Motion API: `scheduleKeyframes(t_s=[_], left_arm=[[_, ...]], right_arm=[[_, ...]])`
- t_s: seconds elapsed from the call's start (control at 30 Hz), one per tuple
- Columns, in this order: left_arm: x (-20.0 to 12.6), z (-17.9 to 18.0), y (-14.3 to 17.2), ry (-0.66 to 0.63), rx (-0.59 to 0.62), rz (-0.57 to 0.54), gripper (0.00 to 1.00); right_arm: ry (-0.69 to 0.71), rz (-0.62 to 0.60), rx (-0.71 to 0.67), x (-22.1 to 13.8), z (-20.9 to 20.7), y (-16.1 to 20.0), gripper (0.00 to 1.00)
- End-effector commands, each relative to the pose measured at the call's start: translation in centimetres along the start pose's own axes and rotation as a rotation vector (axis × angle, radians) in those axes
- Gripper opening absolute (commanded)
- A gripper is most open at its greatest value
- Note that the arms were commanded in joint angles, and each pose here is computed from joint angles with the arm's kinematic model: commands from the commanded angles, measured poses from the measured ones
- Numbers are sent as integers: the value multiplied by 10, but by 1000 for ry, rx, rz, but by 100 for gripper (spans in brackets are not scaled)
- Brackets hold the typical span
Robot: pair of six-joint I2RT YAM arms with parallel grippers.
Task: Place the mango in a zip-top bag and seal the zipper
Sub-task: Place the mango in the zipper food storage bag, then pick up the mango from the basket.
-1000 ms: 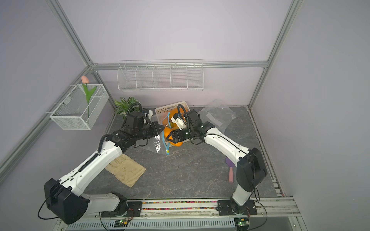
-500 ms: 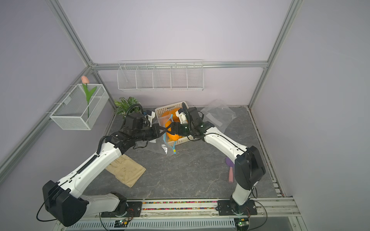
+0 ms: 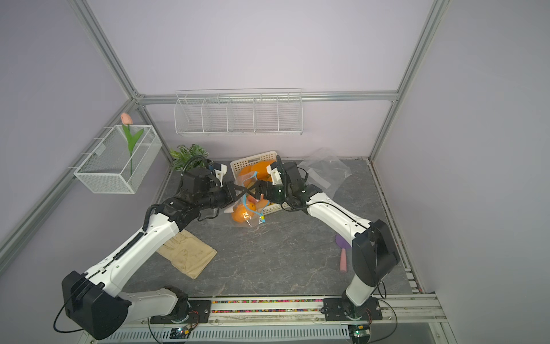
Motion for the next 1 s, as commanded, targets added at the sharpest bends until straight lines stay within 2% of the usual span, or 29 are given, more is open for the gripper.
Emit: scheduleKeyframes(t_s=[0.0,0.17,0.27,0.33,0.4,0.57,0.77,0.97], left_arm=[[-20,4,-6,-57,4,-77,0],[-43,25,-3,-199,24,-129,0],[-49,32,0,-241,24,-148,0],[-49,34,2,-241,17,-149,0],[-49,35,3,-245,15,-146,0],[-53,38,4,-278,28,-160,0],[-47,45,5,-308,29,-141,0],[-42,52,9,-318,16,-129,0]], right_arm=[[-30,-52,-109,-30,13,-7,98],[116,-146,-143,-44,-12,-23,94],[218,-113,-128,-19,-32,-41,94],[282,-84,-176,5,-42,-54,94],[323,-53,-308,28,-53,-69,90],[472,-1,-673,71,-92,-94,89],[528,49,-786,107,-123,-120,89],[483,35,-844,130,-140,-129,89]])
Point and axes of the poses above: each gripper's point midway between its finger pads, its own x axis out along the fingers, its own z axis along the line the jaws close on, y = z × x, the point moved 8 cm from there along -x, back along the fingers, and after that the axes turned 1 degree about x, right-handed, at the moved point
